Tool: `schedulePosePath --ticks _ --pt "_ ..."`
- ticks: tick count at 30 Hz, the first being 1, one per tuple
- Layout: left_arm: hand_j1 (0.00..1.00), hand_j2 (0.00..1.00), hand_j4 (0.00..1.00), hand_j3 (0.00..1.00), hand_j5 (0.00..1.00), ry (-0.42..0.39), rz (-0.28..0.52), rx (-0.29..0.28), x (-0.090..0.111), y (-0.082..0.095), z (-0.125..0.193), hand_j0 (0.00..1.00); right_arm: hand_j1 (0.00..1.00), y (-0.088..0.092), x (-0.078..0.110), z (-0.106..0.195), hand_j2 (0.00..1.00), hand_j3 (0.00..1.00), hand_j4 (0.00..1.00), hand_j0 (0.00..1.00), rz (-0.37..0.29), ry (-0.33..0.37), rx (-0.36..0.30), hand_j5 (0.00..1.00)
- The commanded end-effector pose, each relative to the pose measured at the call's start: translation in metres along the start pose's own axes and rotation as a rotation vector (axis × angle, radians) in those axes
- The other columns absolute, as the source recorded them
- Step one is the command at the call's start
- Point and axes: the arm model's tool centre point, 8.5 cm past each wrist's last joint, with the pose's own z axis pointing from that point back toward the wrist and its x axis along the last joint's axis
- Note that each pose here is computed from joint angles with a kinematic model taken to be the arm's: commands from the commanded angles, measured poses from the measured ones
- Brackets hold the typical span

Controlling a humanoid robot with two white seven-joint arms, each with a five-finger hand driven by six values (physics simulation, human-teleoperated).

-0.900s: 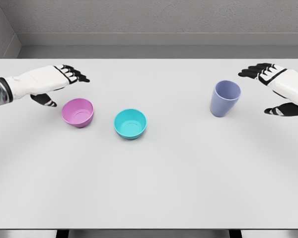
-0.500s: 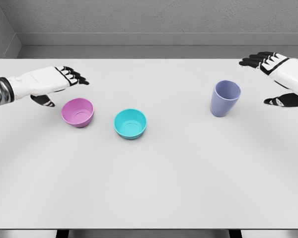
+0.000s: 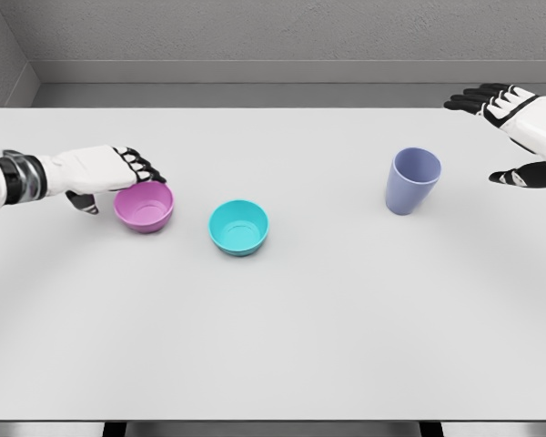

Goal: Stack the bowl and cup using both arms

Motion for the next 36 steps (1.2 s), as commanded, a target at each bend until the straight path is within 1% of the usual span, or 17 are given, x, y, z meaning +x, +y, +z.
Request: schedulePosePath --ticks 1,7,13,17,22,23,27,36 --pt "1.00 1.00 1.00 1.00 1.00 -0.002 0.001 0.003 0.002 0.001 -0.003 1.00 1.00 -0.001 0.000 0.000 1.00 1.00 1.00 1.00 -0.003 0.000 -0.005 1.00" --pt "1.00 1.00 1.00 1.00 1.00 0.002 0.003 0.026 -0.001 0.006 0.002 1.00 1.00 0.001 0.000 0.000 1.00 1.00 1.00 1.00 -0.009 0.001 -0.005 1.00" --pt "1.00 1.00 1.00 1.00 1.00 -0.022 -0.016 0.029 0.010 0.008 -0.001 1.00 1.00 0.001 0.001 -0.001 1.00 1.00 1.00 1.00 -0.010 -0.001 -0.006 1.00" --pt "1.00 1.00 1.00 1.00 1.00 -0.036 -0.029 0.041 0.015 0.012 -0.003 1.00 1.00 0.003 0.001 -0.001 1.00 1.00 1.00 1.00 -0.015 -0.003 -0.006 1.00" --pt "1.00 1.00 1.00 1.00 1.00 -0.035 -0.035 0.035 0.016 0.012 -0.003 1.00 1.00 0.003 0.001 -0.001 1.00 1.00 1.00 1.00 -0.015 -0.001 -0.007 1.00" --pt "1.00 1.00 1.00 1.00 1.00 -0.051 -0.044 0.014 0.021 0.008 -0.008 1.00 1.00 0.003 0.001 -0.001 1.00 1.00 1.00 1.00 -0.016 -0.001 -0.006 1.00" --pt "1.00 1.00 1.00 1.00 1.00 -0.056 -0.047 0.006 0.023 0.006 -0.010 1.00 1.00 0.003 0.001 -0.001 1.00 1.00 1.00 1.00 -0.016 -0.001 -0.006 1.00" --pt "1.00 1.00 1.00 1.00 1.00 -0.055 -0.045 0.008 0.022 0.006 -0.009 1.00 1.00 0.004 0.001 -0.001 1.00 1.00 1.00 1.00 -0.017 -0.001 -0.005 1.00"
